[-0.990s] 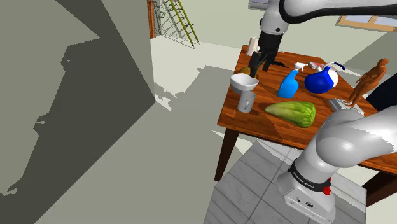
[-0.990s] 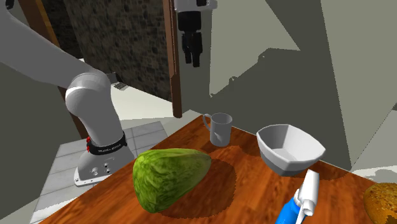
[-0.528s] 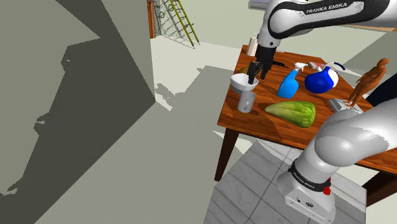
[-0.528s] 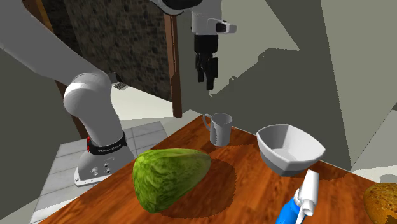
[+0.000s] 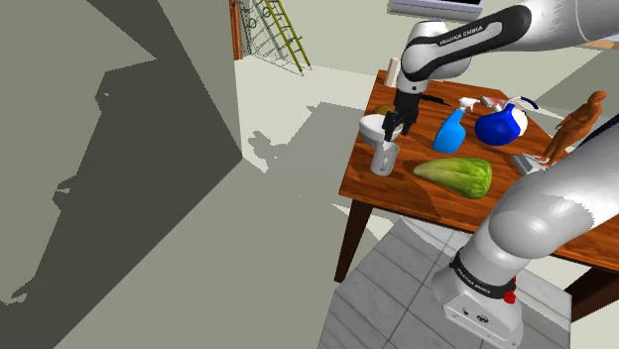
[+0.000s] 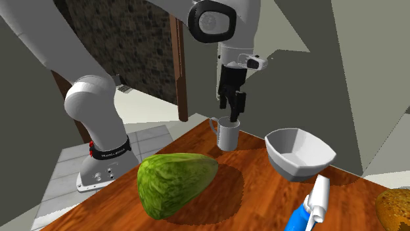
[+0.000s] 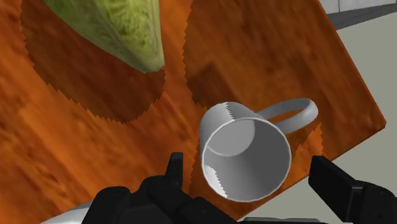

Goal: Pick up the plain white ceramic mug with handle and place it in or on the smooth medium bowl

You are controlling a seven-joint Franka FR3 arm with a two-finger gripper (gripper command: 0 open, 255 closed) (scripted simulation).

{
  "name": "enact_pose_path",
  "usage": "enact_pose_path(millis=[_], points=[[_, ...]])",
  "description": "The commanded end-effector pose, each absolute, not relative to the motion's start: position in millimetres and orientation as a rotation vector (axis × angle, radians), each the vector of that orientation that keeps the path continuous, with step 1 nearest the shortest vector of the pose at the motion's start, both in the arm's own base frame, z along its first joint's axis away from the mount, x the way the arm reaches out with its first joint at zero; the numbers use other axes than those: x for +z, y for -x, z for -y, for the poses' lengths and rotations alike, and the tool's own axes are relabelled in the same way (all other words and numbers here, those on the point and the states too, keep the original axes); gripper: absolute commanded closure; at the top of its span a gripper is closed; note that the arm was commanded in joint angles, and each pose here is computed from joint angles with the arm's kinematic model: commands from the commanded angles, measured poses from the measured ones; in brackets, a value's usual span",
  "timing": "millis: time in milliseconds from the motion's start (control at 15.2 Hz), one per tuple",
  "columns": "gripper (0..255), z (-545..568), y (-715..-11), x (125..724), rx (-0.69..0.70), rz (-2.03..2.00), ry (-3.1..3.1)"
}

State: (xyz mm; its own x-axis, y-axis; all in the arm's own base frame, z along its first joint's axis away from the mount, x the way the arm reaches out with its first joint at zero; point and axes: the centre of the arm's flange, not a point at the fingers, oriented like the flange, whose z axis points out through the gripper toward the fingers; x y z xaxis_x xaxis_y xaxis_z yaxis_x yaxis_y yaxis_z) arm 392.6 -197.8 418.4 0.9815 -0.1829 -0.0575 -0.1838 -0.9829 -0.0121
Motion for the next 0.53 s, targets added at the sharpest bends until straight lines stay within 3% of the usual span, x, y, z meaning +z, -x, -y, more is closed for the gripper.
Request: enact_pose_path(millis=[0, 462], points=[[0, 219, -396, 398, 0.102, -0.302, 3.096], [0, 229, -397, 361, 0.111, -0.31, 3.088]])
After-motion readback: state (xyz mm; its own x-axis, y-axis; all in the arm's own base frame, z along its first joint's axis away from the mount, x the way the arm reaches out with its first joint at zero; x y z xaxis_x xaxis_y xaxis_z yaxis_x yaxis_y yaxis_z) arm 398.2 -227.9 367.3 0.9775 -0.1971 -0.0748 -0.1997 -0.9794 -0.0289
